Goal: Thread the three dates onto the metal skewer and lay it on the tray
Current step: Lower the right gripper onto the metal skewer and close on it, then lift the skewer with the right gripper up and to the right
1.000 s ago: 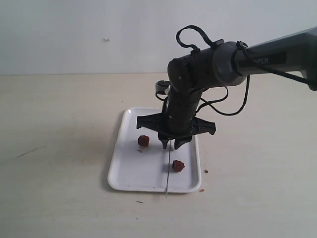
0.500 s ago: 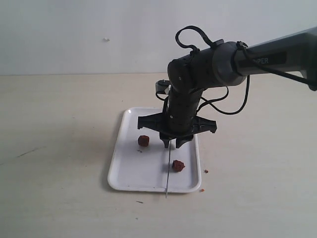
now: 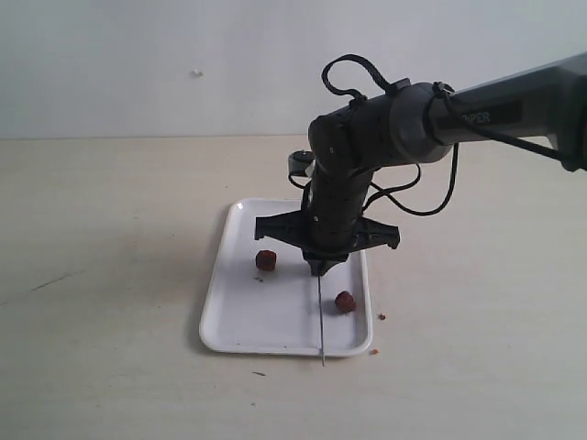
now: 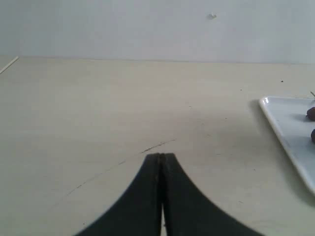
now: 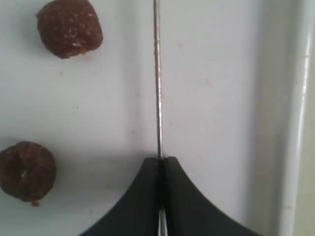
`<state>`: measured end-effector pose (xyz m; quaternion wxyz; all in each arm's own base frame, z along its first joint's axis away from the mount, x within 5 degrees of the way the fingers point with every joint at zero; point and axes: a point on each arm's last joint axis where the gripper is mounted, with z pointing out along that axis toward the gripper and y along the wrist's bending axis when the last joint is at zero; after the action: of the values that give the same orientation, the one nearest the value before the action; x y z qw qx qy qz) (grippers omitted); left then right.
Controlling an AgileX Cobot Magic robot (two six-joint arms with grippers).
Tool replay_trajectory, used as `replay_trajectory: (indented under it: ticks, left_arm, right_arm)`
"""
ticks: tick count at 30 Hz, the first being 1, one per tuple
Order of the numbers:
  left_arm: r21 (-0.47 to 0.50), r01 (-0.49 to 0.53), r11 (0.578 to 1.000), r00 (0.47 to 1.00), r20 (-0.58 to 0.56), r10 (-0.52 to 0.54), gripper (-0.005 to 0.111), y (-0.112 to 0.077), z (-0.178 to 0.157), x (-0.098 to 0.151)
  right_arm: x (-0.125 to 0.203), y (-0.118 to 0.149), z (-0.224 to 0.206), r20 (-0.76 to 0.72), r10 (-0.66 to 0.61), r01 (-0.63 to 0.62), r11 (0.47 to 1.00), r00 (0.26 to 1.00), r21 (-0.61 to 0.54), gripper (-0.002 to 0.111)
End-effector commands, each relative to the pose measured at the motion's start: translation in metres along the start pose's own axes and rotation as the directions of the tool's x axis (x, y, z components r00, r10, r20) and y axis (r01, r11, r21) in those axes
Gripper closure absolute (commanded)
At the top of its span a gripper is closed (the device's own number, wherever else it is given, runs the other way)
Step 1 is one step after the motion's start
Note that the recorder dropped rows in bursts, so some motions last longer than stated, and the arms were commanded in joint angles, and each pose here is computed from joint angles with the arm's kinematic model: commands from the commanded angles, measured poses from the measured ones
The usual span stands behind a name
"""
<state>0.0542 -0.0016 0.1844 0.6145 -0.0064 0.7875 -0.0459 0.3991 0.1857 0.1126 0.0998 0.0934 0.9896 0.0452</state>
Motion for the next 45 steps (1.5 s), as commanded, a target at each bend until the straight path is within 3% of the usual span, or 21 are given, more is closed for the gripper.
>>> replay_trajectory:
  ticks: [1,11,14,18,22,25,30,34,41,45]
  left_arm:
    - [0.007,-0.004,1.000,1.000,0.007,0.004,0.106,0.000,0.000,0.000]
    - [0.007,-0.004,1.000,1.000,0.007,0.004,0.106,0.000,0.000,0.000]
    - [0.007,-0.004,1.000,1.000,0.007,0.004,0.106,0.000,0.000,0.000]
    - [0.007,-0.004,1.000,1.000,0.007,0.004,0.106,0.000,0.000,0.000]
    - [0.007,-0.004,1.000,1.000,0.007,0.004,0.106,0.000,0.000,0.000]
    - [0.007,-0.004,1.000,1.000,0.007,0.004,0.106,0.000,0.000,0.000]
    - [0.007,-0.004,1.000,1.000,0.007,0.004,0.106,0.000,0.000,0.000]
    - [0.007,-0.004,1.000,1.000,0.007,0.004,0.106,0.000,0.000,0.000]
    - [0.007,-0.004,1.000,1.000,0.007,0.004,0.106,0.000,0.000,0.000]
    - [0.007,-0.004,1.000,1.000,0.007,0.004,0.106,0.000,0.000,0.000]
  right_arm:
    - [-0.001,0.002,0.004,0.015,0.088,-0.088,0.996,0.996,-0.007,0.108]
    - [-0.010,0.006,-0.032,0.102,0.123,-0.116,0.990,0.987,-0.079,0.108]
    - [-0.015,0.006,-0.066,0.178,0.082,-0.066,0.993,0.981,-0.093,0.108]
    - [-0.019,-0.004,-0.124,0.270,-0.062,0.089,0.992,0.961,-0.089,0.108]
    - [-0.014,-0.033,-0.189,0.310,-0.122,0.143,0.989,0.943,-0.046,0.108]
    - [0.000,-0.056,-0.230,0.319,-0.221,0.216,0.975,0.922,0.051,0.108]
    - [0.035,-0.083,-0.257,0.156,-0.477,0.449,0.874,0.865,0.185,0.108]
    - [0.051,-0.092,-0.243,0.041,-0.680,0.659,0.723,0.732,0.206,0.108]
    - [0.069,-0.105,-0.207,-0.141,-0.791,0.801,0.571,0.596,0.180,0.108]
    - [0.071,-0.104,-0.195,-0.112,-0.833,0.837,0.523,0.542,0.161,0.108]
